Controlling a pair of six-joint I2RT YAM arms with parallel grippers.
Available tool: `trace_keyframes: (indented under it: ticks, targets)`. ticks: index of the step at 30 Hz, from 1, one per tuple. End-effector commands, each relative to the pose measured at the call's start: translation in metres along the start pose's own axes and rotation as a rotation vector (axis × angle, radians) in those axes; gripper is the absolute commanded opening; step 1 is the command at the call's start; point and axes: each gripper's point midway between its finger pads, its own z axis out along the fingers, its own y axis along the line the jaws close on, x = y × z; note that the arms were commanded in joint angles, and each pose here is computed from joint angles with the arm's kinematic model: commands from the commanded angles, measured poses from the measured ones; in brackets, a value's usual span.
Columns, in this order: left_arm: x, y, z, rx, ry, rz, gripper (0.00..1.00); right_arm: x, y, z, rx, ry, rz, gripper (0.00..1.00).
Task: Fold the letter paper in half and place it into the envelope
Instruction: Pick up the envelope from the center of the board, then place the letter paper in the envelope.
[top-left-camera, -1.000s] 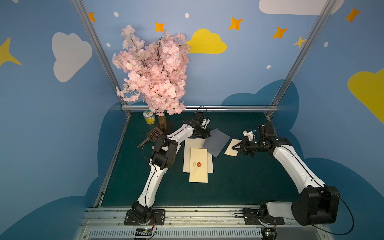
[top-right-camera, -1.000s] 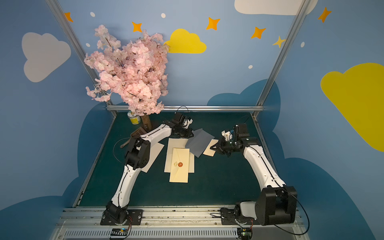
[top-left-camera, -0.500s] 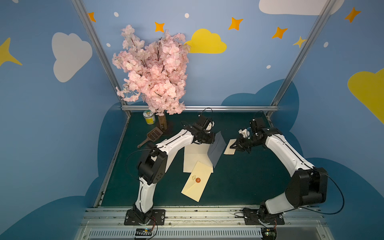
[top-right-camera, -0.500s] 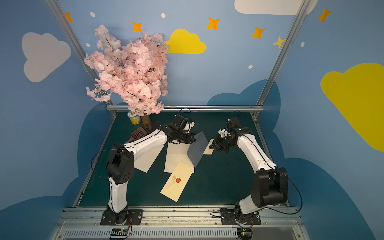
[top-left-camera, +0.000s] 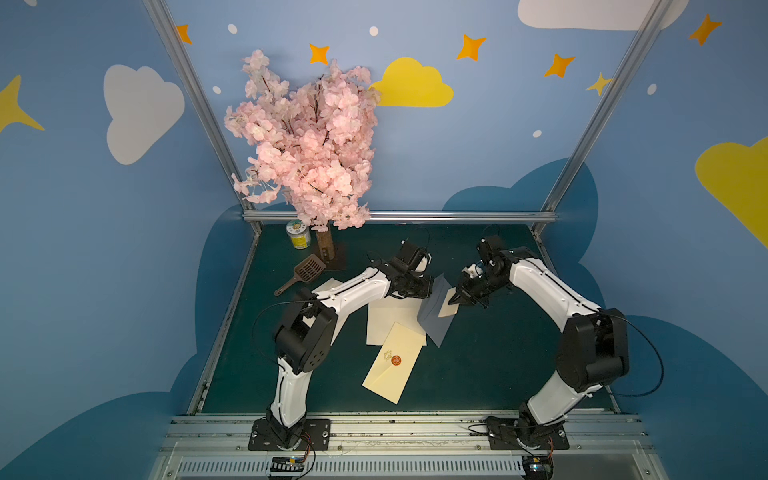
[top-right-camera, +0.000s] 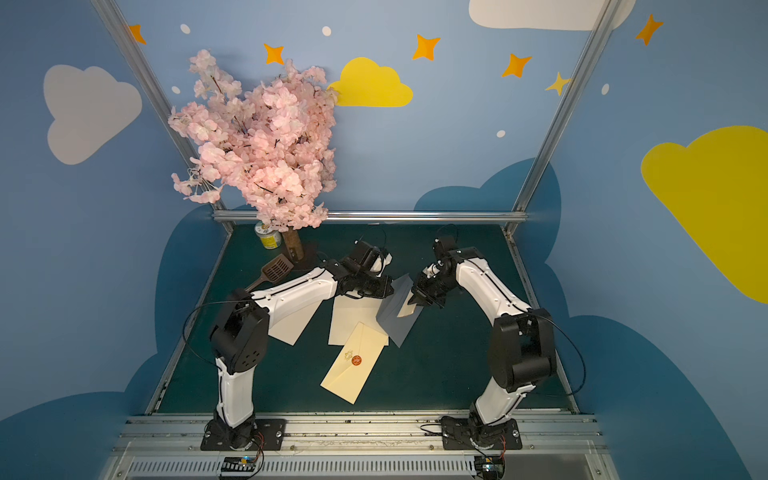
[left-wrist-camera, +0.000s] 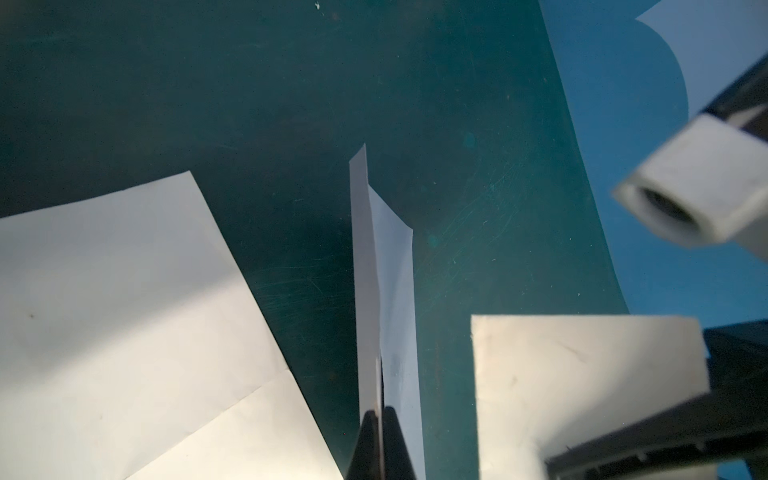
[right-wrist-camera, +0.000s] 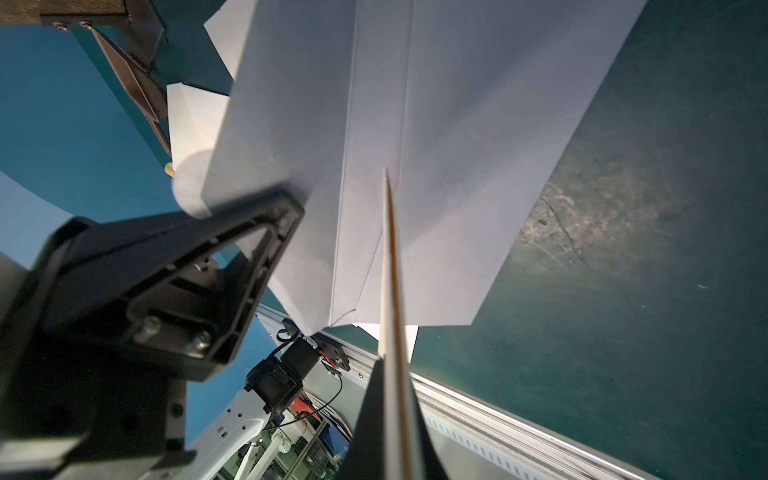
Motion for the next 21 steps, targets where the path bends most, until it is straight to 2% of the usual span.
trace_keyframes:
  ticks: [1, 9, 21]
  targets:
    - [-0.004, -0.021, -0.014, 0.052, -0.028, 0.049, 0.03, -0.001, 0.009, 0.002, -0.017, 0.035, 0.007, 0.0]
    - [0.004, -0.037, -0.011, 0.174, -0.027, 0.08, 0.03, -0.014, 0.034, 0.007, -0.184, 0.049, 0.011, 0.0]
    - [0.004, -0.055, -0.012, 0.288, -0.034, 0.093, 0.03, -0.022, 0.021, 0.019, -0.202, 0.074, 0.077, 0.0]
